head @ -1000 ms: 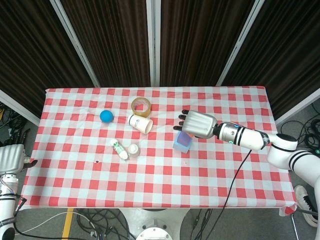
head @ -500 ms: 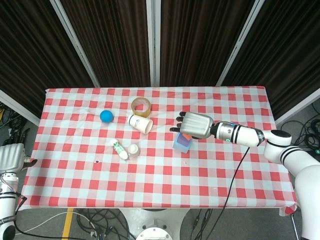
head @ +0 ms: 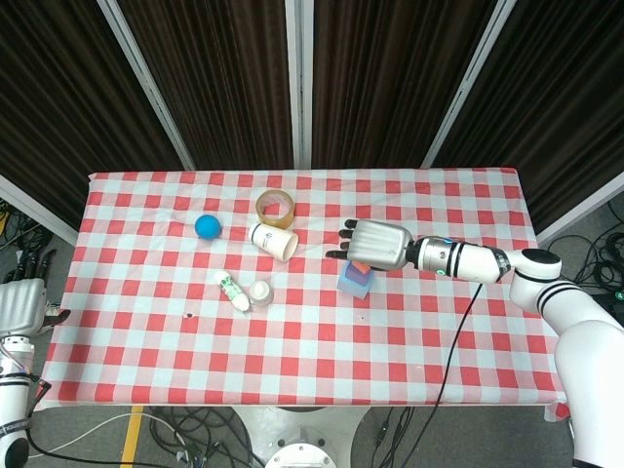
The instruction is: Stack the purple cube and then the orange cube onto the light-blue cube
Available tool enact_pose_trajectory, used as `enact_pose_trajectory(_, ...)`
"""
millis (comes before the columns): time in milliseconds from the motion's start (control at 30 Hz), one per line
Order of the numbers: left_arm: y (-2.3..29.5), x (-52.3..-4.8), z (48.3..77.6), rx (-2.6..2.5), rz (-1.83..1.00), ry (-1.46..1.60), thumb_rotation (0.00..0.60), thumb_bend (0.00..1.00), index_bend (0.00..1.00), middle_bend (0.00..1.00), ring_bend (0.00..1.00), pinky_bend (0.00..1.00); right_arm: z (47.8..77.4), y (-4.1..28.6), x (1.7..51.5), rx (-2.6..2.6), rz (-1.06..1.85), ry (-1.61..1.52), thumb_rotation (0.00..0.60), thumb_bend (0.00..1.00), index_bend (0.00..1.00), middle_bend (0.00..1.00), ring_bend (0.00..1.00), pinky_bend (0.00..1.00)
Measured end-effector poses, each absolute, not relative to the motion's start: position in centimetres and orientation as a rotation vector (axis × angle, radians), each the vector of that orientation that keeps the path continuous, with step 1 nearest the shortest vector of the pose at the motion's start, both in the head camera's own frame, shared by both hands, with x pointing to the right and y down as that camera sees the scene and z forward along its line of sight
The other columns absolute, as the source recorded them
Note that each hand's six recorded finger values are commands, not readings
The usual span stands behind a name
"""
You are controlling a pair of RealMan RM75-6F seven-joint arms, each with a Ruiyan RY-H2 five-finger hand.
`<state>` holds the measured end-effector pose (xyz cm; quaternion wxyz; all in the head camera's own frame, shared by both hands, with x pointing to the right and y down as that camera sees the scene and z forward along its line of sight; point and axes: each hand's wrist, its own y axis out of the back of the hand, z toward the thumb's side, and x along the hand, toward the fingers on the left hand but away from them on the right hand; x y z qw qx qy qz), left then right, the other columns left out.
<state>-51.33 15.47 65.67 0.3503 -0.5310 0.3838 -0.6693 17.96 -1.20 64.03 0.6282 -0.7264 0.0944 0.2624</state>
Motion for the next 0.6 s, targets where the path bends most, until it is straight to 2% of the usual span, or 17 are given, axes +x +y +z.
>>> enact_pose_trajectory(467, 15.4, -51.4, 65.8, -1.372, -1.743, 0.985, 0.600, 0.11, 0.13, 0.14, 0.13, 0.25, 65.0, -1.2, 17.9, -1.688, 0.606, 0.216, 0.600, 0.16, 0.17, 0.47, 0.26, 0.31)
enact_pose_trajectory(600, 15.4, -51.6, 65.8, -1.368, -1.747, 0.984, 0.600, 0.11, 0.13, 0.14, 0.13, 0.25, 65.3, -1.2, 17.8, -1.691, 0.602, 0.213, 0.600, 0.11, 0.15, 0.44, 0.25, 0.31)
